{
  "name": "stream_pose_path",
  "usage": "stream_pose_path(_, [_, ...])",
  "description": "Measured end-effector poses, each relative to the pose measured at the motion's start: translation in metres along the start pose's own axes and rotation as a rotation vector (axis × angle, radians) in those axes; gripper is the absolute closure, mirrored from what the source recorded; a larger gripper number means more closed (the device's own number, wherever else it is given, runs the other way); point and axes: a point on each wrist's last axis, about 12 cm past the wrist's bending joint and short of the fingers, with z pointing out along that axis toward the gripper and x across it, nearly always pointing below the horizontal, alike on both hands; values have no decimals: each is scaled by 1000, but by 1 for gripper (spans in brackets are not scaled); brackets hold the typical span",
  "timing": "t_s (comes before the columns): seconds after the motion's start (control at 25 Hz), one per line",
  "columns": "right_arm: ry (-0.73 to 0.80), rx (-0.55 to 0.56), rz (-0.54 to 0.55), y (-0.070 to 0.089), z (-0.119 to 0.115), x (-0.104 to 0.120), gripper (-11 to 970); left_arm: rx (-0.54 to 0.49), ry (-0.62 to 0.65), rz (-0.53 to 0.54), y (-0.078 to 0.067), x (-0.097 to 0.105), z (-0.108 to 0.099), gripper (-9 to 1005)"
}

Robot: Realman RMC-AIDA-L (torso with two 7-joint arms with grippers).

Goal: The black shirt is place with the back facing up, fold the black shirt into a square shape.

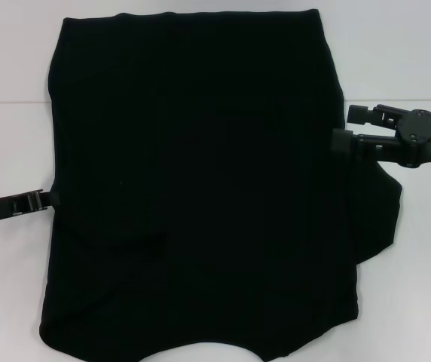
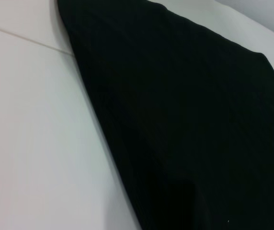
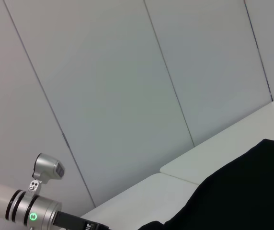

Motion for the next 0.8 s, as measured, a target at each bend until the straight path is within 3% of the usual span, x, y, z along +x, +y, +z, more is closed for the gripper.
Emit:
stream_pose_path(0.32, [-8,5,1,-1,-1,0,15,45,-6,15,-13,-13,7,988])
stream_pose_path(0.8, [-10,6,-2,-1,-2,0,15,143,5,61,-52,-32,36,955])
